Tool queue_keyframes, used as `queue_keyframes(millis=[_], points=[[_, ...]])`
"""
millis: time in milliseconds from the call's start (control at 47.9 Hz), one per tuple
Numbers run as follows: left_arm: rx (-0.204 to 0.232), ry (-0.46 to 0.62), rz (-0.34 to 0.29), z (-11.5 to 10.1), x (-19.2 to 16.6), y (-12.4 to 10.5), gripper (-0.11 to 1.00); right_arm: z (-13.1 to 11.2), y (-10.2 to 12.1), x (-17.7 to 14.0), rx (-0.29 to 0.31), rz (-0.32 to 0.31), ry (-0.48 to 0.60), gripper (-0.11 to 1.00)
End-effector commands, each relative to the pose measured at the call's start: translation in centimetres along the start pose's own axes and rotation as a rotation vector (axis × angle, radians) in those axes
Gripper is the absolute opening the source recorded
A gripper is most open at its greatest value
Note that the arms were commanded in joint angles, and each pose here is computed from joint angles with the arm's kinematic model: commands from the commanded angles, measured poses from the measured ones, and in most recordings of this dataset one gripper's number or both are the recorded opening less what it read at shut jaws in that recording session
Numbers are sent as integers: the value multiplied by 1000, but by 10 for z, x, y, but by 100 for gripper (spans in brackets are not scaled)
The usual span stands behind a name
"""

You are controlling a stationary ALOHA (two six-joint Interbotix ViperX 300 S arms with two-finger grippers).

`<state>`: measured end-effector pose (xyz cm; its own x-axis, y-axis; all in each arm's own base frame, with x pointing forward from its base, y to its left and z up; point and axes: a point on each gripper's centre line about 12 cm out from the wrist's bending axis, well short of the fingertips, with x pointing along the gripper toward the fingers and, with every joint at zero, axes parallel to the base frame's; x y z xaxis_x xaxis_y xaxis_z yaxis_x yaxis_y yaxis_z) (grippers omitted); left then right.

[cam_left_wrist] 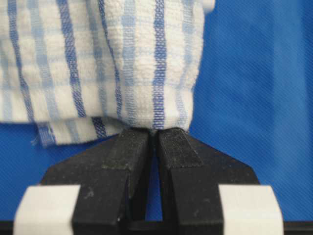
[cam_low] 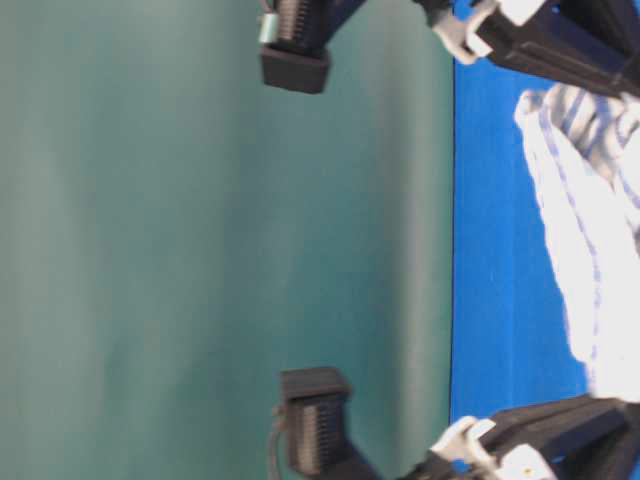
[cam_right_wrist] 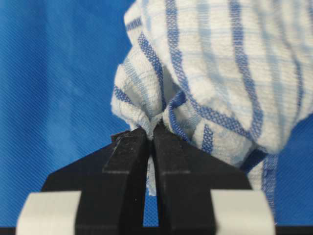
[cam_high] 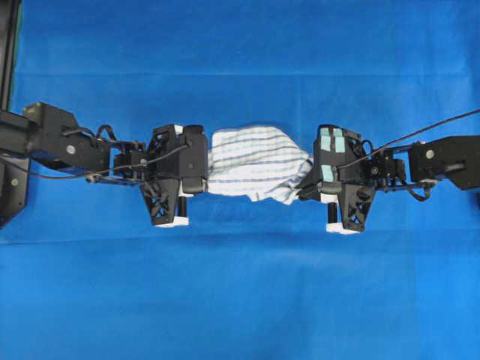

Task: Lift the towel with both arms.
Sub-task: 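Lift the towel with both grippers, pulling ends apart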

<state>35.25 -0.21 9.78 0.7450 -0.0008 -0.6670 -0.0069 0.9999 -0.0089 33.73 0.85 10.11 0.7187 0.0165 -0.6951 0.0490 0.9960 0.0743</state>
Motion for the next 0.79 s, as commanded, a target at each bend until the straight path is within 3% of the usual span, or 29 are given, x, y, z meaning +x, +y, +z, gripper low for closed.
queue_keyframes(millis=[0, 167, 480, 772], points=[[-7, -72, -3, 29, -19, -1, 1, 23, 1, -13, -2, 5, -64, 4], [-7, -146, -9, 68, -65, -2, 1, 54, 5, -47, -18, 10, -108, 4], [-8, -319, -8, 111, -138, 0, 1, 111, 9, -130, -118, -3, -257, 4], [-19, -448, 24, 148, -199, 11, 1, 150, 10, -187, -195, -44, -389, 4]])
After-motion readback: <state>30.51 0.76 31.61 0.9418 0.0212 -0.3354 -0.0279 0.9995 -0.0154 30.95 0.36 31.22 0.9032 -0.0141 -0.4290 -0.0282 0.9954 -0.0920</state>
